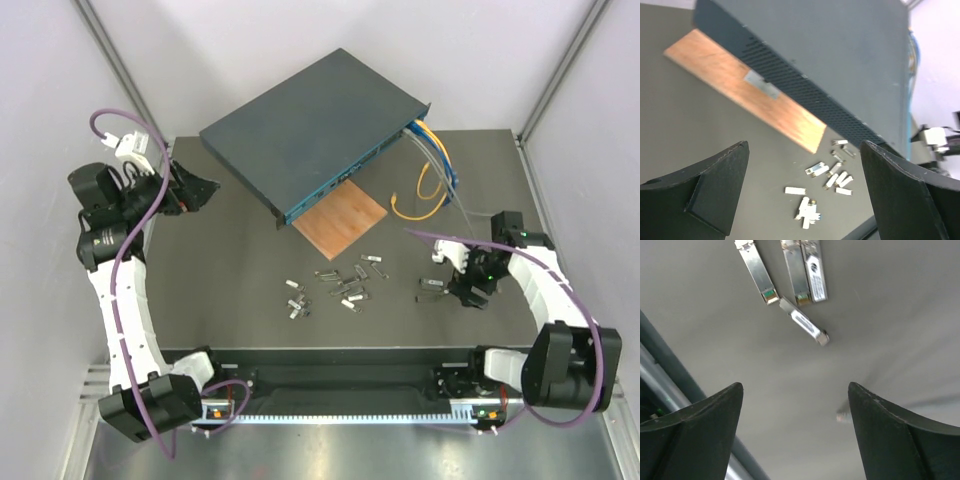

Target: Insert the plug into the switch port

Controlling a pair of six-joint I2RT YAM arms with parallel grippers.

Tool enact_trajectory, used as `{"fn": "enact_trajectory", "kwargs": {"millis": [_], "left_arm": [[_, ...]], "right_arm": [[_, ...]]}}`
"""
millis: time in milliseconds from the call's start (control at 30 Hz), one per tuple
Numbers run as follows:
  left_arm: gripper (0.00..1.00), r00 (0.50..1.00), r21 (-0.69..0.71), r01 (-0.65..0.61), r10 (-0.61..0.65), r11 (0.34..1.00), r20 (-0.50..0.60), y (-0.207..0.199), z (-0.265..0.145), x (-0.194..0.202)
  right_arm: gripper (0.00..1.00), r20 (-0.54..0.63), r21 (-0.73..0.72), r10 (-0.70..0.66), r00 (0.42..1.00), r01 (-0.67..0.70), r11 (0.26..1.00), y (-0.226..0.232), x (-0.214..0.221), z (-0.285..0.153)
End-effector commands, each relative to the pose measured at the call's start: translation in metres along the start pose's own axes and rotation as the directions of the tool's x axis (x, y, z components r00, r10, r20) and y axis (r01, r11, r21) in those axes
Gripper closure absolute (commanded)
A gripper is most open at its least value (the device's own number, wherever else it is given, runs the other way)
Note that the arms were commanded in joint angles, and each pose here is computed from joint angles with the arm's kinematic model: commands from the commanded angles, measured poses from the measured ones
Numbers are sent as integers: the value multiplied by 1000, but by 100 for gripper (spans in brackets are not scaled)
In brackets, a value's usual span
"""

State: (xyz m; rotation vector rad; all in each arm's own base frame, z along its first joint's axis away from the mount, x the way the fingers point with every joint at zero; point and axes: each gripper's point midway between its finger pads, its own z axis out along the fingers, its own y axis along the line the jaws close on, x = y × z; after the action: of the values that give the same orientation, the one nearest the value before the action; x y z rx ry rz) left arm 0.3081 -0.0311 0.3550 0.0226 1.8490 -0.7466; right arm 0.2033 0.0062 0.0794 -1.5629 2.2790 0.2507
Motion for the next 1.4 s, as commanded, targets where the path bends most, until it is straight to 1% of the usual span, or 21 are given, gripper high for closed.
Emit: {"fn": "enact_trajectory", "kwargs": {"millis": [0, 33, 100, 133, 300, 367, 567, 667, 700, 767, 800, 900, 933, 1033, 1100, 1133, 1200, 1233, 1300, 1333, 1367], "left_arm": [[4, 997, 118, -63, 57, 991, 51, -28, -3, -13], [4, 997, 118, -57, 51, 991, 53, -28, -3, -14], [4, 998, 121, -53, 47, 991, 52, -28, -2, -13], [5, 998, 121, -47, 42, 992, 50, -27, -2, -12], [5, 998, 128, -40, 34, 991, 51, -28, -1, -9], [5, 998, 133, -36, 30, 990, 49, -28, 0, -9], [6, 999, 144, -20, 12, 989, 53, -29, 2, -11], [9, 999, 149, -9, 3, 989, 43, -30, 6, -9], [9, 999, 146, -8, 2, 989, 42, -30, 7, -8], [10, 999, 143, -14, 8, 990, 43, -32, 9, -8], [10, 999, 140, -25, 18, 990, 47, -33, 10, -9], [10, 998, 144, -36, 29, 989, 56, -36, 11, -13], [11, 998, 147, -37, 29, 988, 59, -36, 11, -14], [11, 997, 167, -59, 48, 984, 68, -43, 13, -20], [11, 993, 185, -104, 91, 977, 80, -52, 13, -25], [11, 991, 191, -121, 107, 974, 83, -55, 13, -26], [11, 984, 219, -169, 153, 961, 89, -65, 14, -26], [11, 982, 228, -184, 168, 956, 88, -69, 15, -25], [11, 972, 266, -233, 218, 936, 84, -80, 19, -21], [11, 969, 281, -247, 234, 927, 80, -85, 20, -18], [11, 957, 313, -289, 277, 905, 82, -95, 22, -12]], "right_arm": [[19, 63, 41, -159, 985, 157, 987, -21, -17, 18], [24, 63, 31, -172, 983, 171, 985, -20, -18, 23], [26, 51, 9, -184, 982, 184, 983, -20, -18, 33], [29, 49, 15, -193, 980, 193, 981, -23, -19, 36], [35, 13, 11, -194, 981, 193, 981, -29, -11, 52], [36, -3, 2, -229, 973, 229, 973, -28, -11, 62], [46, -52, -28, -280, 958, 279, 960, -21, 3, 77], [55, -68, -37, -300, 951, 298, 954, -16, 8, 81], [63, -72, -44, -304, 950, 302, 952, -14, 9, 82], [72, -82, -55, -301, 950, 297, 953, -11, 12, 82], [80, -85, -73, -292, 953, 286, 955, -6, 14, 81], [92, -70, -75, -273, 959, 268, 960, -4, 8, 73], [100, -53, -79, -265, 963, 260, 962, -3, 2, 67], [100, 6, -59, -225, 974, 225, 973, -2, -16, 45], [100, 48, -33, -188, 981, 190, 981, -3, -29, 30], [100, 98, -16, -184, 978, 186, 982, -8, -45, 18], [100, 146, -42, -129, 981, 137, 990, 1, -58, 2], [100, 215, -33, -129, 968, 139, 990, -3, -79, -12], [100, 279, -81, -58, 959, 84, 993, 7, -96, -28], [100, 364, -98, -26, 931, 66, 993, 6, -120, -43], [100, 390, -142, 13, 921, 46, 989, 15, -128, -52]]}}
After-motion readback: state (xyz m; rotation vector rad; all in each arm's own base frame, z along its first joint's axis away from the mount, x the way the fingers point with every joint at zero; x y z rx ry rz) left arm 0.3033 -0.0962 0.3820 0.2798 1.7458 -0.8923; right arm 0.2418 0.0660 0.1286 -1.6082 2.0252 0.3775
